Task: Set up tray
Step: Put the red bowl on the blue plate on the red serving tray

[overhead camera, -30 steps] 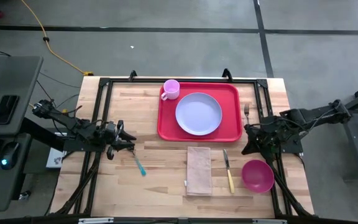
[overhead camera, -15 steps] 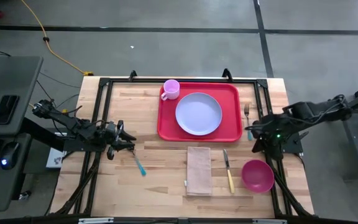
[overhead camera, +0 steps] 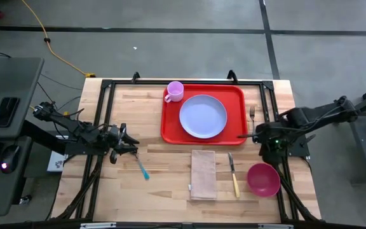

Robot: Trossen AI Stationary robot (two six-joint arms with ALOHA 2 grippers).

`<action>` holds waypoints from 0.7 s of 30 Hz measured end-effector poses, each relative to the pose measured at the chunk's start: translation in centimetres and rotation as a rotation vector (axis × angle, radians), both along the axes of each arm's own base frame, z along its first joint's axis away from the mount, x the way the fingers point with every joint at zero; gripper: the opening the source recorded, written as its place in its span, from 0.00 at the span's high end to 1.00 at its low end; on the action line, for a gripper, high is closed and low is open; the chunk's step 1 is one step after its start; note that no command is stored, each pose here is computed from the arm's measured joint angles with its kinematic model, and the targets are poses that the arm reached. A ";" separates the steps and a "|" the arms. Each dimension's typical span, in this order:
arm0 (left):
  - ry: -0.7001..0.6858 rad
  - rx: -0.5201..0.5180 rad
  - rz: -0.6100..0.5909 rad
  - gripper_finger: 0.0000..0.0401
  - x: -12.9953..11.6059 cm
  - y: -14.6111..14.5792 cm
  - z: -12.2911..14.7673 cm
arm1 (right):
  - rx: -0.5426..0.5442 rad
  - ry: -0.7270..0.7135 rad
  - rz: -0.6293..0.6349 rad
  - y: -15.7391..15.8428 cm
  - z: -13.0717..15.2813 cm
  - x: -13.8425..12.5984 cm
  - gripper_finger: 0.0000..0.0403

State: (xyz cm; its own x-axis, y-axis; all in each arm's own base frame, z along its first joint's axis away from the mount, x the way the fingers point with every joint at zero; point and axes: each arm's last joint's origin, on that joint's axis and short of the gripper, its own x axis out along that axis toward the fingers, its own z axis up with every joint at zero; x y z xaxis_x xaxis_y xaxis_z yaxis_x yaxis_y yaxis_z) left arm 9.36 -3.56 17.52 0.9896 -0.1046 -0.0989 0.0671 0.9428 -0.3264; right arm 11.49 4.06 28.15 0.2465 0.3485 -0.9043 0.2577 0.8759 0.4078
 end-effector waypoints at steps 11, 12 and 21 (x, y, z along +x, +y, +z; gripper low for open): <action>-0.001 0.009 0.000 0.59 0.0 0.0 0.0 | -0.001 0.072 -0.072 -0.1 -0.2 -0.2 0.96; -0.001 0.009 -0.001 0.59 0.0 0.0 0.0 | -0.004 0.069 -0.069 -0.1 -0.2 -0.2 0.94; 0.001 0.011 -0.008 0.59 0.0 0.0 0.0 | -0.020 0.077 -0.020 0.1 -0.5 0.2 0.73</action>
